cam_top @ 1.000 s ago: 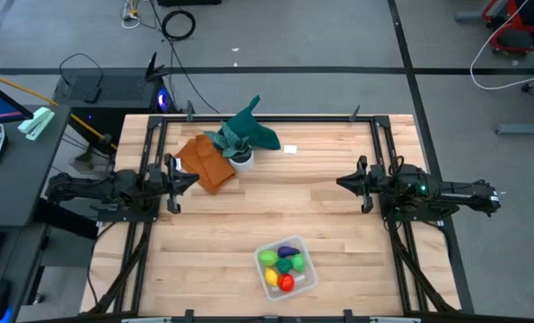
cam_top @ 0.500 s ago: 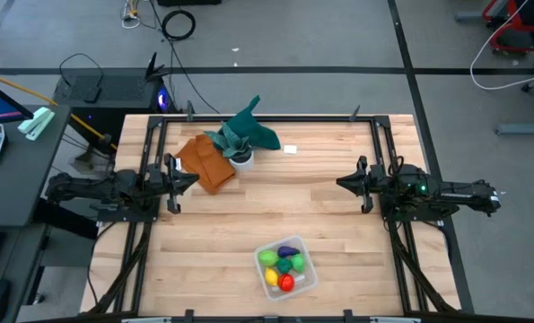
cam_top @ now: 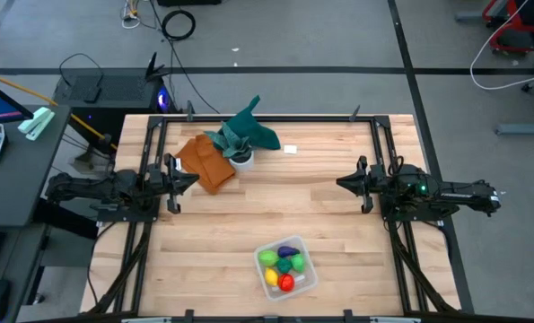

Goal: Pick and placing Produce into tupperware
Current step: Return to Home Position

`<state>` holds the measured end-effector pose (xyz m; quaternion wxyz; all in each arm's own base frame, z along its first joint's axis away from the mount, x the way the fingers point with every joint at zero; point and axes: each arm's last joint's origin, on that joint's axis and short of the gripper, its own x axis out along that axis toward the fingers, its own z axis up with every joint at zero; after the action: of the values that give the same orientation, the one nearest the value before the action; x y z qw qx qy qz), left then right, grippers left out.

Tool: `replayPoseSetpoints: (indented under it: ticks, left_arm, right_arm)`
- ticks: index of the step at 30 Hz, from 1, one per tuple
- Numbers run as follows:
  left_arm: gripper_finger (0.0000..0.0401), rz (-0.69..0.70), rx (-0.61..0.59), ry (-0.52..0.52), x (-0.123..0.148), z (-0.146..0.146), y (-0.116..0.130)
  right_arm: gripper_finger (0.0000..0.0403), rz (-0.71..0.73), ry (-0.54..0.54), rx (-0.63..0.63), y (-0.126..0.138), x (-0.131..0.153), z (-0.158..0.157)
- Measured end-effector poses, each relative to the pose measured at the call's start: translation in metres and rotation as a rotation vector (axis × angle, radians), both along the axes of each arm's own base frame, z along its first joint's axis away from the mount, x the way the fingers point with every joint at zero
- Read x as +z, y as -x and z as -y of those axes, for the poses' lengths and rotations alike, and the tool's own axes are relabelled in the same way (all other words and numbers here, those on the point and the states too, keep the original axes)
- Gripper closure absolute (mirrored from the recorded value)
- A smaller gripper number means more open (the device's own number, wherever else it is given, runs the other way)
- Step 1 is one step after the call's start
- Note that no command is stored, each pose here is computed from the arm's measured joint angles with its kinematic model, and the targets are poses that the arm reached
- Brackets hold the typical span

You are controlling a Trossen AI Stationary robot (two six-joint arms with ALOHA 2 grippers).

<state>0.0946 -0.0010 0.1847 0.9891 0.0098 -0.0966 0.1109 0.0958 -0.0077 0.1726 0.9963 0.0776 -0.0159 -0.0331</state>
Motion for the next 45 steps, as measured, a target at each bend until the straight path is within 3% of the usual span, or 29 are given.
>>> replayPoseSetpoints:
  ticks: [45]
  left_arm:
    - [0.0364, 0.0, 0.0, 0.0, 0.0, 0.0, 0.0]
  right_arm:
    - [0.0403, 0.0, -0.001, -0.001, 0.0, 0.0, 0.0]
